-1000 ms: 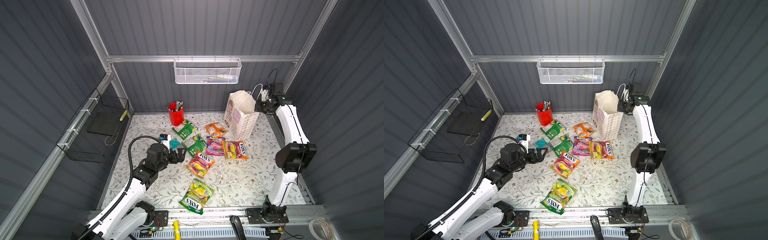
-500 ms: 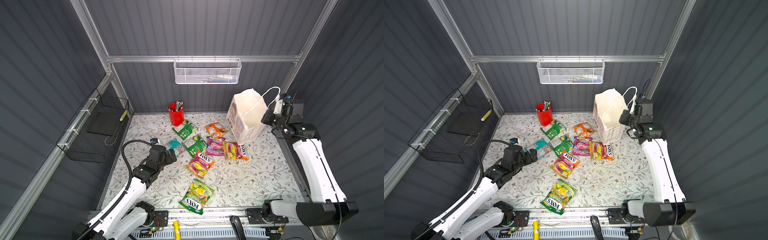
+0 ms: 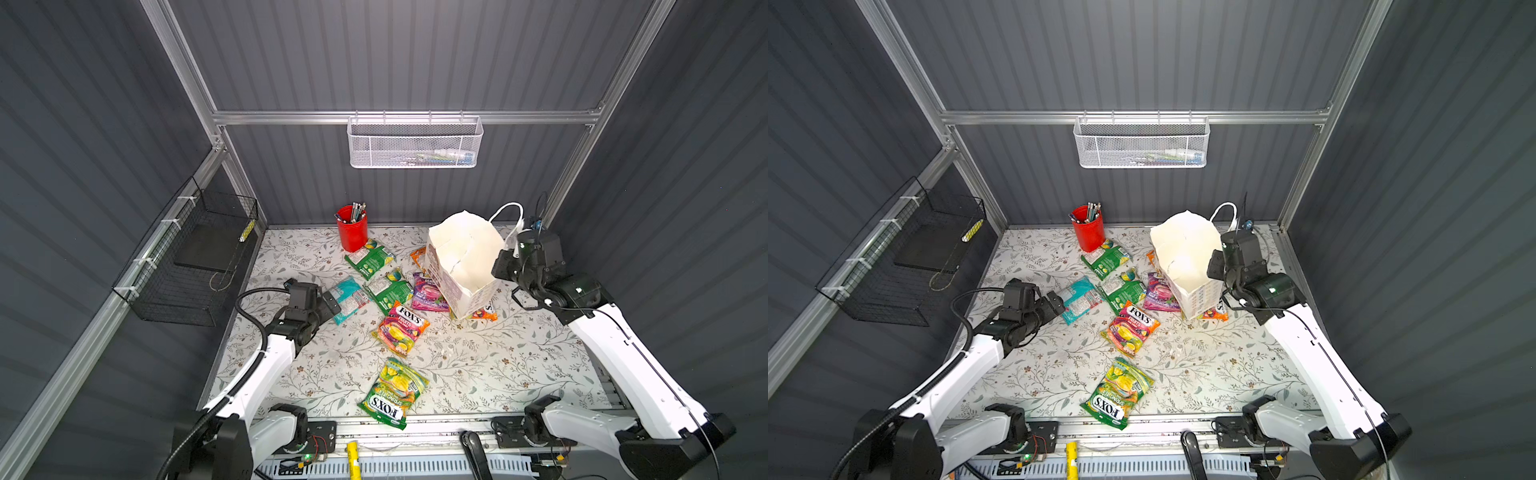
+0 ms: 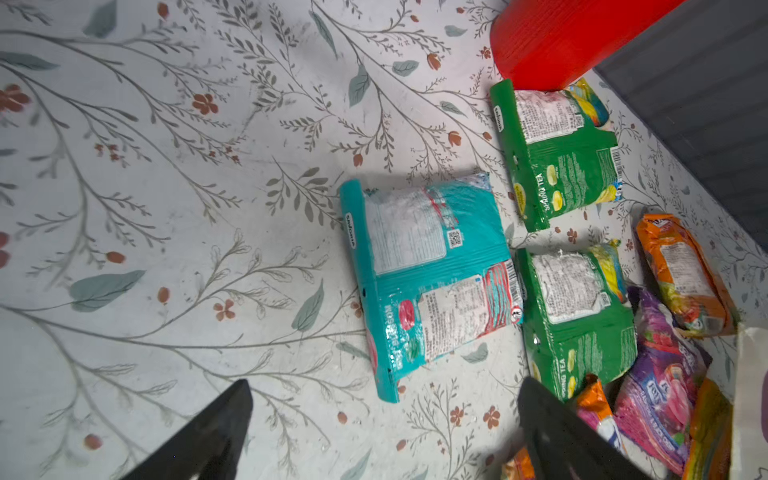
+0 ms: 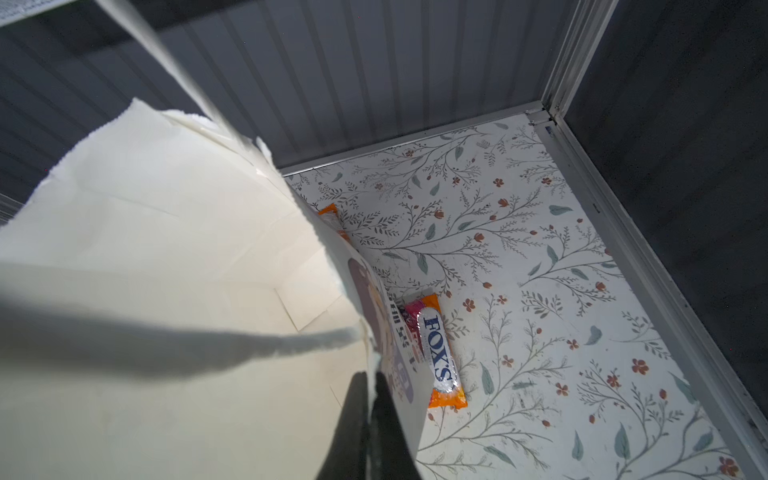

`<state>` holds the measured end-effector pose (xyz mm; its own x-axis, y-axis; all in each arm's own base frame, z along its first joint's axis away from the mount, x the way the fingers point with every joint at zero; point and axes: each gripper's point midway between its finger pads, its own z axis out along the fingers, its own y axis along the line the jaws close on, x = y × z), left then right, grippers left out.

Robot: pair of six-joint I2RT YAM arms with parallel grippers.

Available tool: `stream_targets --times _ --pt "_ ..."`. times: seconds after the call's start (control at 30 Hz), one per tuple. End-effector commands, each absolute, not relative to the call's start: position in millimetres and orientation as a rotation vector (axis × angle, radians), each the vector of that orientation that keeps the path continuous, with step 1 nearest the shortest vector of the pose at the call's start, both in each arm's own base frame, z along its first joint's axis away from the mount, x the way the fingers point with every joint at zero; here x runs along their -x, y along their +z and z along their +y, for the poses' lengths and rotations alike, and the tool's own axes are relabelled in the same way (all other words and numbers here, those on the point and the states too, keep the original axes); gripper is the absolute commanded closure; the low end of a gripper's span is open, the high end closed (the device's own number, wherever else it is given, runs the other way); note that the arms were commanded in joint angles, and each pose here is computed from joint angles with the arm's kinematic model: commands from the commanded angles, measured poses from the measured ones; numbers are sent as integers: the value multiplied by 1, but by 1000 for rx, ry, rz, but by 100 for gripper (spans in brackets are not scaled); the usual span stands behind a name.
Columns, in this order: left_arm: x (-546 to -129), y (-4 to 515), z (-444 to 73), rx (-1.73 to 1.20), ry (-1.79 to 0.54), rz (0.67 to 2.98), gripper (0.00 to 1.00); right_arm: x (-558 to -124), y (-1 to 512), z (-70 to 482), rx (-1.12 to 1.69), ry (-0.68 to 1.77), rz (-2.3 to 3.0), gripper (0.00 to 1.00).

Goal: Place the snacks into the paper bag
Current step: 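Grasp the paper bag's top edge with right gripper while left reaches toward teal packet, then hold the bag open with the right gripper while the left grasps the teal packet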

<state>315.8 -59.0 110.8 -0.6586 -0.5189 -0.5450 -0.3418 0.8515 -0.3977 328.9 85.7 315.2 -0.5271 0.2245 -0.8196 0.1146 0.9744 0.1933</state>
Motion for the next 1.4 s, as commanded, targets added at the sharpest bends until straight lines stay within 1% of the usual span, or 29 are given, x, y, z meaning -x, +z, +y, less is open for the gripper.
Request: stream_targets --times 0.0,0.1,0.2,0.3,0.4,0.57,0.67,0.87,0.9,1.03,1.17,1.2,1.37 --pt "-330 101 -73 635 -436 2361 0 -328 321 84 -280 118 2081 100" --pt "-337 86 -64 672 -375 2375 0 -323 323 81 -342 65 2086 100" --pt "-343 73 -64 688 -392 2384 1 -323 321 87 -344 33 2101 100" --pt "-349 58 -63 698 -380 2411 4 -326 316 94 -318 2 2114 100" --pt "-358 49 -71 667 -418 2433 8 -326 312 101 -305 28 2125 100" --pt "-362 41 -74 657 -424 2450 23 -322 309 116 -263 104 2150 100" --pt "-360 38 -70 680 -408 2438 32 -322 306 119 -225 75 2152 100" --pt "-355 46 -73 671 -458 2398 63 -317 301 120 -200 96 2131 100" --pt "-355 49 -73 668 -462 2390 69 -315 300 117 -205 89 2129 100" --pt "-352 60 -75 671 -501 2362 82 -313 300 115 -206 97 2111 100" --pt "-347 80 -77 663 -533 2342 98 -313 297 115 -200 92 2118 100" --pt "-346 86 -78 656 -543 2337 100 -313 296 115 -200 87 2114 100" --pt "-333 127 -83 589 -603 2303 100 -313 294 114 -198 80 2118 100"
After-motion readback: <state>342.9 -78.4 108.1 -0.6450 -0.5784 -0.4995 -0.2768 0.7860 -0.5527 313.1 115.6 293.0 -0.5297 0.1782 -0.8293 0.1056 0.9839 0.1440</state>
